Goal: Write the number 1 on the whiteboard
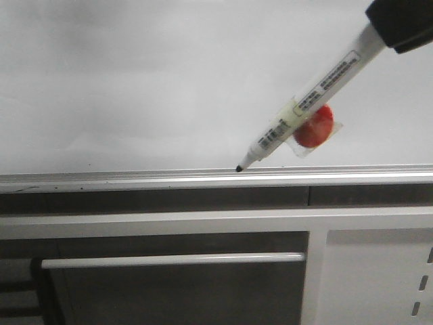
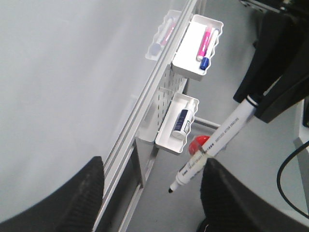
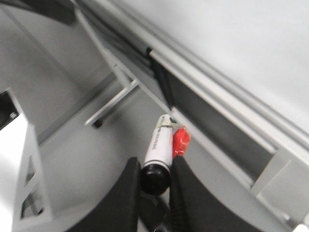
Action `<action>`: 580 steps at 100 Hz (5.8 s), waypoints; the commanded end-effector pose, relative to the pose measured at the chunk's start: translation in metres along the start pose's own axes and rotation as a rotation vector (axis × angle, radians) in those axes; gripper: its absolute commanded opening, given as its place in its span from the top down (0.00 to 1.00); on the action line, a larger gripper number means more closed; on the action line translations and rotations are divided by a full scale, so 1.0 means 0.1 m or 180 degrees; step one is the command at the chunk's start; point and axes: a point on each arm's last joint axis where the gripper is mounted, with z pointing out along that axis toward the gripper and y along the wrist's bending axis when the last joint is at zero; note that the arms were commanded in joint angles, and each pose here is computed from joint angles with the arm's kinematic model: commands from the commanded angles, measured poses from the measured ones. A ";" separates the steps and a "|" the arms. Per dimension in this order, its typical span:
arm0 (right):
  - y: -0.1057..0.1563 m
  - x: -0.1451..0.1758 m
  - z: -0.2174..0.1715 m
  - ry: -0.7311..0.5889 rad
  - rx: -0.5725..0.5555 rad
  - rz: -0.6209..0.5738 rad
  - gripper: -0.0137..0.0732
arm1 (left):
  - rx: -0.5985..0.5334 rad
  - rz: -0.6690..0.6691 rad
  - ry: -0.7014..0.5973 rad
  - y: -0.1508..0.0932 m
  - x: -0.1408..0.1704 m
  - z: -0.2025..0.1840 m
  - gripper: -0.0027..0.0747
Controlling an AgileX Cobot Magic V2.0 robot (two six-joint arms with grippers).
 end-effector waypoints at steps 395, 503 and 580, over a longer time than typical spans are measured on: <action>0.10 0.05 0.23 -0.1368 0.1006 -0.1112 0.89 | -0.1496 -0.0524 -0.1943 -0.14 0.49 -0.87 0.99; 0.21 0.11 0.19 -0.1277 0.0586 -0.0967 0.89 | -0.1479 -0.0498 -0.1910 -0.15 0.50 -0.86 0.99; 0.50 -0.15 0.06 -0.1252 -0.0328 -0.0810 0.89 | -0.0034 0.0628 -0.1047 -0.68 0.14 -0.29 0.99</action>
